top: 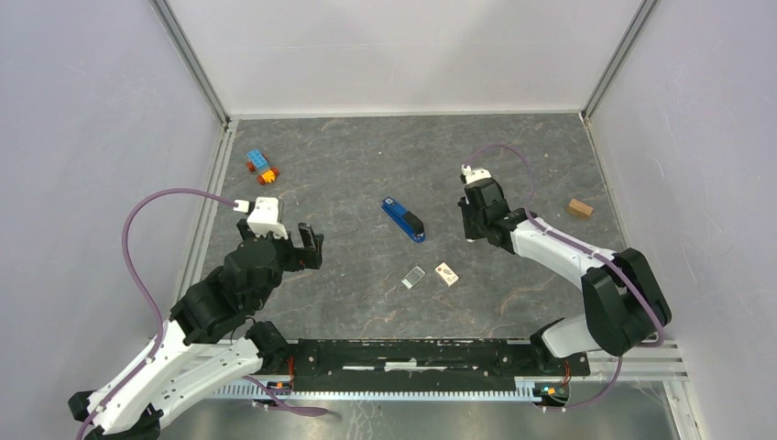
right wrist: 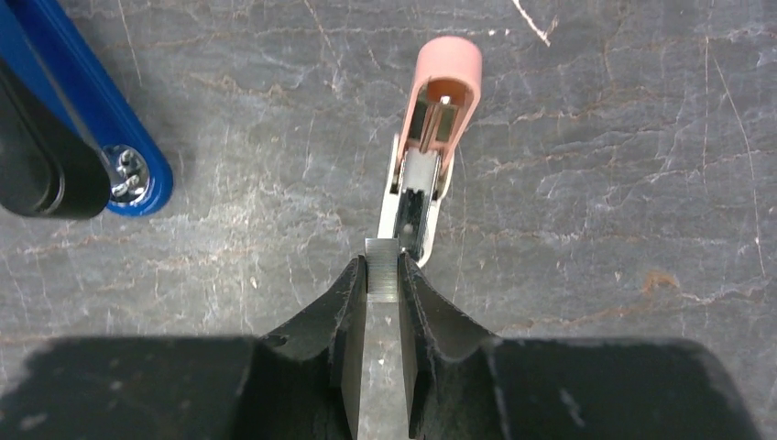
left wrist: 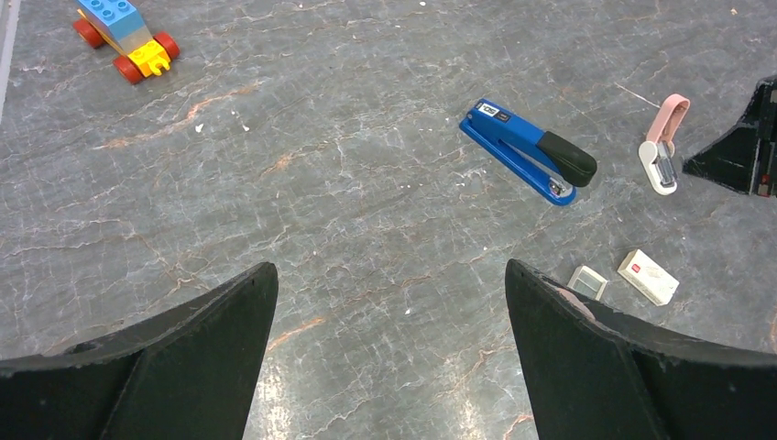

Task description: Load the staples into the stapler

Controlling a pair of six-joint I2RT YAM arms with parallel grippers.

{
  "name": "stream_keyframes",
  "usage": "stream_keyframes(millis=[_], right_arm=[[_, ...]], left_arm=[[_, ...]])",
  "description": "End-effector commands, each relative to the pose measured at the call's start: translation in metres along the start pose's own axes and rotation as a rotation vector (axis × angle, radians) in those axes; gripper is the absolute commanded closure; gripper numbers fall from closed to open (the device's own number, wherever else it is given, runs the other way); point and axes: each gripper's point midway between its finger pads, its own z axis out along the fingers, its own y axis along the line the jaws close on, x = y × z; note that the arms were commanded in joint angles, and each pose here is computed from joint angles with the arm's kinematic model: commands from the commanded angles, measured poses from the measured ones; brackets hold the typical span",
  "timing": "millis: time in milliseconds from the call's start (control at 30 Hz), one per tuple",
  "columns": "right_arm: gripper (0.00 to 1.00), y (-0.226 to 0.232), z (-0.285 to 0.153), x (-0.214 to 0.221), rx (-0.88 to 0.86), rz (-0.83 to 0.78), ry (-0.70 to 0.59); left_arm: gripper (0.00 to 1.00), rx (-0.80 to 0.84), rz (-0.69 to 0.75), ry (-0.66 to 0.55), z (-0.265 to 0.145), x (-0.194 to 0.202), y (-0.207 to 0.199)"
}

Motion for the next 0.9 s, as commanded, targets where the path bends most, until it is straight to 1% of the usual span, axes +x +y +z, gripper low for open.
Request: stream_keyframes(millis=[0, 267, 867], right_arm=[[0.77, 0.001, 0.012, -0.018, -0.011, 0.027, -0.070], [0.77, -0.005, 0.025, -0.013, 0.006, 0.062, -0.068], [0.77, -0.012, 0.032, -0.009, 0.009, 0.073, -0.083]], left_arm=[[0.00, 0.003, 0.010, -0.006, 0.002, -0.002, -0.002], [0.00, -0.008, 0.013, -0.007, 0.003, -0.002, 0.000], [0.00, -0.014, 0.021, 0.001, 0.005, -0.001, 0.000]])
